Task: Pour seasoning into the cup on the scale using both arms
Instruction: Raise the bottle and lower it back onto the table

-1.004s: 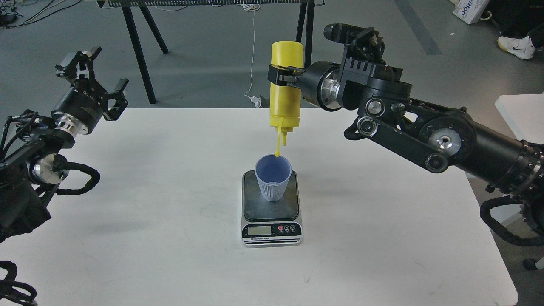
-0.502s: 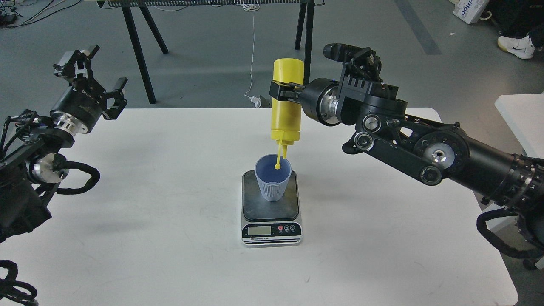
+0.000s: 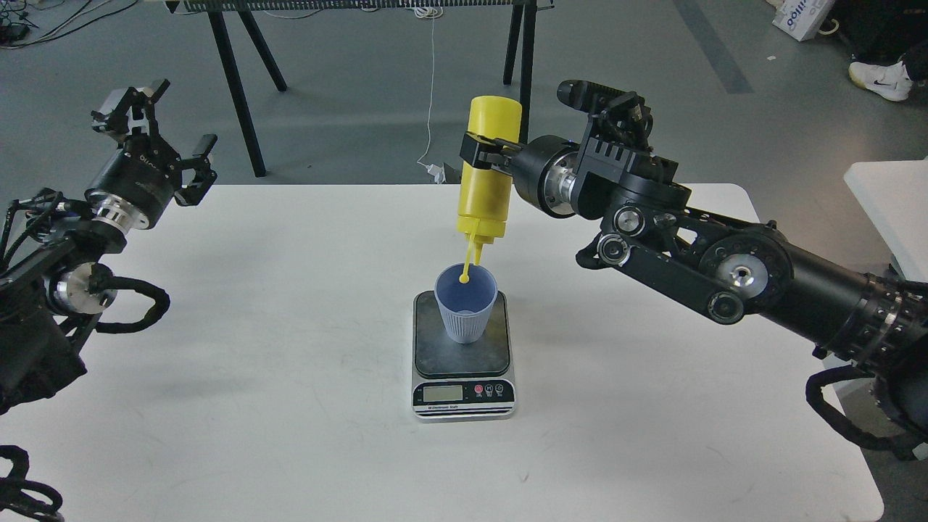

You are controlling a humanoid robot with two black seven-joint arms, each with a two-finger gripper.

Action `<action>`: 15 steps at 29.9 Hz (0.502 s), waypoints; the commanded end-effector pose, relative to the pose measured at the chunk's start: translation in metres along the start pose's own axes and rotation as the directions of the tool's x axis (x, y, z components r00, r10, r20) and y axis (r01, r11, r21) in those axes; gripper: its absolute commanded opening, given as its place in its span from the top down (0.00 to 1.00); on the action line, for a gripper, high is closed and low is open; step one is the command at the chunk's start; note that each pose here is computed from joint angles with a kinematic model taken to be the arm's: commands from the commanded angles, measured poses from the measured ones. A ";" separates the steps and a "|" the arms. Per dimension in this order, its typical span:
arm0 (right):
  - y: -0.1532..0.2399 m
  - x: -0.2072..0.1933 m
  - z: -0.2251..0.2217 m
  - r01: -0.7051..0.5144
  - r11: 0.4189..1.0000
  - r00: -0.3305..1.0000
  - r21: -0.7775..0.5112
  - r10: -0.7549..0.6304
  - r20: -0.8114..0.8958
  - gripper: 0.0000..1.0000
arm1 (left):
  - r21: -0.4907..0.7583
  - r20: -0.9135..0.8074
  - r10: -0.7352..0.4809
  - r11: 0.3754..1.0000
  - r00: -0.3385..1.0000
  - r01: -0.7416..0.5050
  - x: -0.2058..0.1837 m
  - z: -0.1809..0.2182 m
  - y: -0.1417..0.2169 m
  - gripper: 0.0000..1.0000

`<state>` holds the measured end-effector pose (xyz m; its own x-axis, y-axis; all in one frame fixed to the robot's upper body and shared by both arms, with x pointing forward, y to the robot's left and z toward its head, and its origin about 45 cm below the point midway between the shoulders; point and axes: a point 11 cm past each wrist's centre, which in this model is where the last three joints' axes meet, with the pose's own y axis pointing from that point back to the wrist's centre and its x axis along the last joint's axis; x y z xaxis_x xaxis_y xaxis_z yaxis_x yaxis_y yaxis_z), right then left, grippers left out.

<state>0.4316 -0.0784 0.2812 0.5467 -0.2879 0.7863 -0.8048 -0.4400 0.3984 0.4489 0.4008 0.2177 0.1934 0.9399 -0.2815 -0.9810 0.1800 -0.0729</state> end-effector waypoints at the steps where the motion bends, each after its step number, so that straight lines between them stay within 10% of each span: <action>1: -0.001 0.024 -0.004 -0.046 0.999 0.982 0.013 0.043 0.182 0.98 | 0.005 0.012 0.001 1.000 1.000 -0.001 0.003 0.002 0.001 0.06; 8: 0.031 0.131 0.000 -0.208 0.971 0.621 0.121 0.035 0.783 0.98 | 0.011 0.104 0.072 0.997 0.992 -0.073 0.047 0.028 0.028 0.05; 15: 0.074 0.175 0.082 -0.372 0.927 -0.153 0.034 -0.097 0.983 0.97 | -0.015 0.149 0.114 0.994 0.982 -0.113 0.069 0.055 0.039 0.05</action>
<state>0.4868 -0.1868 0.4189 0.3391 -0.8691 -0.3601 -0.9178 -0.3897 0.0764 0.4248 0.4809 0.2426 0.0863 0.9842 -0.1548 -0.9955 0.0793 -0.0510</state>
